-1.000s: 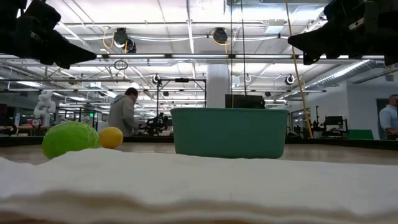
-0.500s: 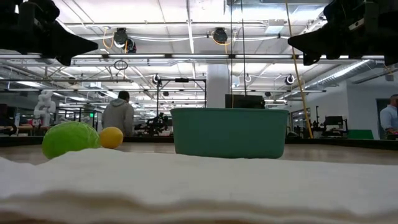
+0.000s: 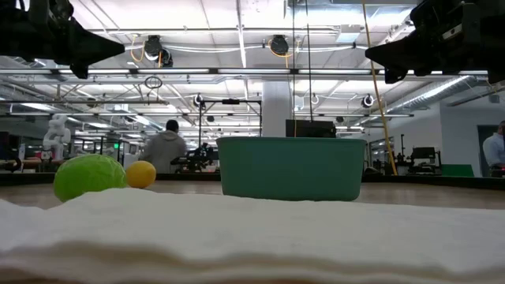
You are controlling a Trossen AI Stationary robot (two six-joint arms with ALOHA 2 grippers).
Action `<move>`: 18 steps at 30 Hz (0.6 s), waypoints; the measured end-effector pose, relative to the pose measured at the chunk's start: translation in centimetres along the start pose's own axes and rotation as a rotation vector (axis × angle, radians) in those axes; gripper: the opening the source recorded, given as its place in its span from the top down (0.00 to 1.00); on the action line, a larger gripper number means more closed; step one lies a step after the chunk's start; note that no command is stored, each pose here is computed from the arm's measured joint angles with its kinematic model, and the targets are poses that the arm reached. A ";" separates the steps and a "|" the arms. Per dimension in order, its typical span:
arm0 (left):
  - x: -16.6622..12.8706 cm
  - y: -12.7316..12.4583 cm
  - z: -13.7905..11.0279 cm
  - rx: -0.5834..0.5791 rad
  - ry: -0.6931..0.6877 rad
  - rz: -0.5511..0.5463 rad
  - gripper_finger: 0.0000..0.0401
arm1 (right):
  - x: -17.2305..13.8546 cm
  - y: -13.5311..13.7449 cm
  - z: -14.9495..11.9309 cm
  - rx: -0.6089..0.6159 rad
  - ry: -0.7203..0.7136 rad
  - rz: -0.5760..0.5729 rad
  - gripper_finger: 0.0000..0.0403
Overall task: Pick and placing Produce into tupperware
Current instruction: Put the lemon into the green bin
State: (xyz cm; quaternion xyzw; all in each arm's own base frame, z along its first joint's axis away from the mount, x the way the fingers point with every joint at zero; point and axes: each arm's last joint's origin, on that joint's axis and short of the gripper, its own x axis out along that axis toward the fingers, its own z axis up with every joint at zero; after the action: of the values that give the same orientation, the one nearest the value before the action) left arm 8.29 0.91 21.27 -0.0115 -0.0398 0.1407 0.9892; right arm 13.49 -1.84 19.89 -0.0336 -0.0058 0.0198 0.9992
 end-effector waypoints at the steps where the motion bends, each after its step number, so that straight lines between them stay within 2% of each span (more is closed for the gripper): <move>1: 0.0 0.0 0.0 0.000 0.000 0.000 0.99 | 0.0 0.0 0.0 0.000 0.000 0.000 1.00; 9: 0.2 0.0 -0.3 -0.017 0.033 0.027 0.99 | 0.1 0.0 -0.1 0.001 0.006 0.000 1.00; 18: 1.9 -0.4 -0.1 -0.009 0.041 0.028 0.99 | 0.3 -0.1 -0.3 0.003 0.022 -0.012 1.00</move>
State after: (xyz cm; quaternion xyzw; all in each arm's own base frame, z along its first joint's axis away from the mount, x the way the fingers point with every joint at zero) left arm 10.28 1.03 21.28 -0.0196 -0.0200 0.1539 0.9877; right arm 13.83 -1.93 19.61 -0.0320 0.0048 0.0135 0.9994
